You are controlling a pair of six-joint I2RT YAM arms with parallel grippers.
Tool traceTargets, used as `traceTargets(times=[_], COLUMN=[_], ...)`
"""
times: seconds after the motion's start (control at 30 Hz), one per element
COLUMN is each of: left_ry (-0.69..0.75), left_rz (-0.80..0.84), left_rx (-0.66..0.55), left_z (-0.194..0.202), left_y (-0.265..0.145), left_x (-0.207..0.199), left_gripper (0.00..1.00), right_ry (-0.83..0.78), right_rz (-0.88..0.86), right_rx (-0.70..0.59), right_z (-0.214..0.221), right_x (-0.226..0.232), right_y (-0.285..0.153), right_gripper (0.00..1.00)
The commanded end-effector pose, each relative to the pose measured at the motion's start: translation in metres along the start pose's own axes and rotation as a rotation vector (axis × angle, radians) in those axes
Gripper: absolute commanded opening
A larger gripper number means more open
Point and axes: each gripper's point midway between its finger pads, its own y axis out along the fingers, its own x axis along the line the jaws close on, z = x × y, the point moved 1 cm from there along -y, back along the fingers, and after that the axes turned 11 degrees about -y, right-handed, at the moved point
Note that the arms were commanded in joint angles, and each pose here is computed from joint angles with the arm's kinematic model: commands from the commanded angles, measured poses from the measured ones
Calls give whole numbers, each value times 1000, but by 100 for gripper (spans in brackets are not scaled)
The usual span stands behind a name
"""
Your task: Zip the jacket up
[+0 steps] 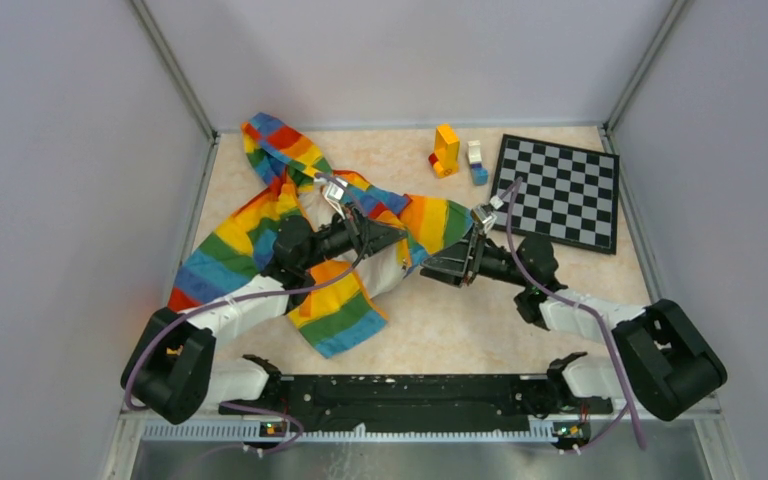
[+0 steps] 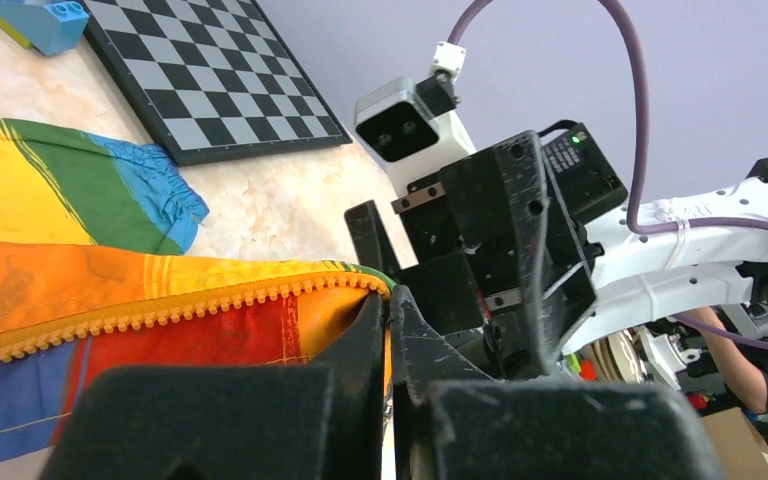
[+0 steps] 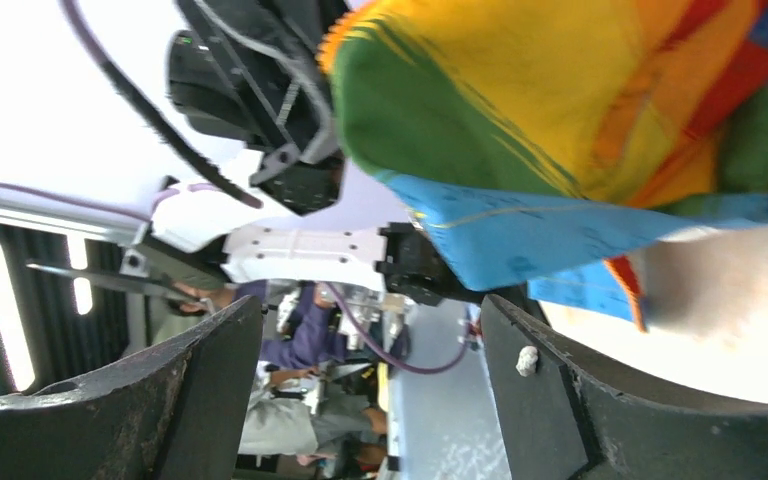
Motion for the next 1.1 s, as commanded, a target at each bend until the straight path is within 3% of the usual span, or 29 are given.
traceTargets(times=[0.0,0.23,0.43,0.77,1.07], left_ry=[69,23,1,-2,-5], left_rz=[43,21,0,-5,-47], left_rx=[-71,-36,-28,-8,12], left_z=[-18,-10,-5,-1,2], left_y=[1,-5,-9,-10,-11], left_x=[-19,-19,-16,-13,-6], left_gripper=[0,0,0,0,0], right_ry=[13,-79,-182,-300,-345], right_rz=[-163,-151,-186,-155,-176], right_rx=[-63,-58,-98,-71,-54], right_z=[-13,-13,-18,-20,-20], right_x=[37,19,15,3,2], right_y=[5,27,34,44,48], right_gripper=[77,59,55,34,3])
